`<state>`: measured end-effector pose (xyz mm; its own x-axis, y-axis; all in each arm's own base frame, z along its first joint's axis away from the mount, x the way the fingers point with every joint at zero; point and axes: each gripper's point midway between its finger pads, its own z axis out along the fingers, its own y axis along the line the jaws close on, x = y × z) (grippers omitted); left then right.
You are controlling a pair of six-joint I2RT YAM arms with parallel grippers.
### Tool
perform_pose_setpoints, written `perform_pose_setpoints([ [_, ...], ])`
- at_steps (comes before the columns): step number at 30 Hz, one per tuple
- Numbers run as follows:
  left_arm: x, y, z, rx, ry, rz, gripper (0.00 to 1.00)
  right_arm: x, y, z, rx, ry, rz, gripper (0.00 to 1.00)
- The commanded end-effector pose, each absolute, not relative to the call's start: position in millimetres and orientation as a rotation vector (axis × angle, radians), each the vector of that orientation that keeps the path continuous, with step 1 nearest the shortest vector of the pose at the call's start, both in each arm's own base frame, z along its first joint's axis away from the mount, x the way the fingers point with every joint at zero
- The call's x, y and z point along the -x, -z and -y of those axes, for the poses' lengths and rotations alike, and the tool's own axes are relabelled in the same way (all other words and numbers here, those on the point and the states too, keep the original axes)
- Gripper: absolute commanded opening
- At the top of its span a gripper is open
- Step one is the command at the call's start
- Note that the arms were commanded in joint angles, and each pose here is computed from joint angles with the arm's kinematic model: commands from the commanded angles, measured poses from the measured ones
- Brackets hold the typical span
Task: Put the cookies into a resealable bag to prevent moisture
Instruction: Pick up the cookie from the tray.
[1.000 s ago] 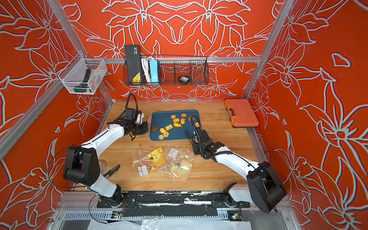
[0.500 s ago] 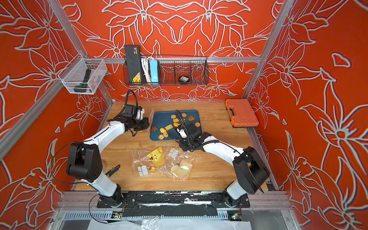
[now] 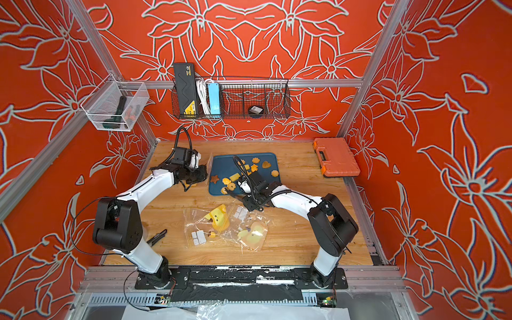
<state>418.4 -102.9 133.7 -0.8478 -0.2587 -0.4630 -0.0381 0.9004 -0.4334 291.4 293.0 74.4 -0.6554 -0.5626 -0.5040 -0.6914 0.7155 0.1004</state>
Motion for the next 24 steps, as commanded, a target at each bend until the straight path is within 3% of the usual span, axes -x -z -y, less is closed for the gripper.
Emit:
perform_pose_setpoints([
  [1,-420.3,-135.7,100.8,0.192,0.551,-2.524,0.0,-297.2,-79.8,-294.4,0.956,-0.363,-2.46,0.43],
  [5,-419.4,-134.7,102.5,0.186,0.561,-2.528,0.0,-295.8,-84.9,-290.4,0.921,-0.365,-2.448,0.37],
  [24,-415.2,-126.3,123.5,0.114,0.67,-2.561,0.0,-291.1,-143.3,-257.5,0.788,-0.292,-2.319,0.27],
])
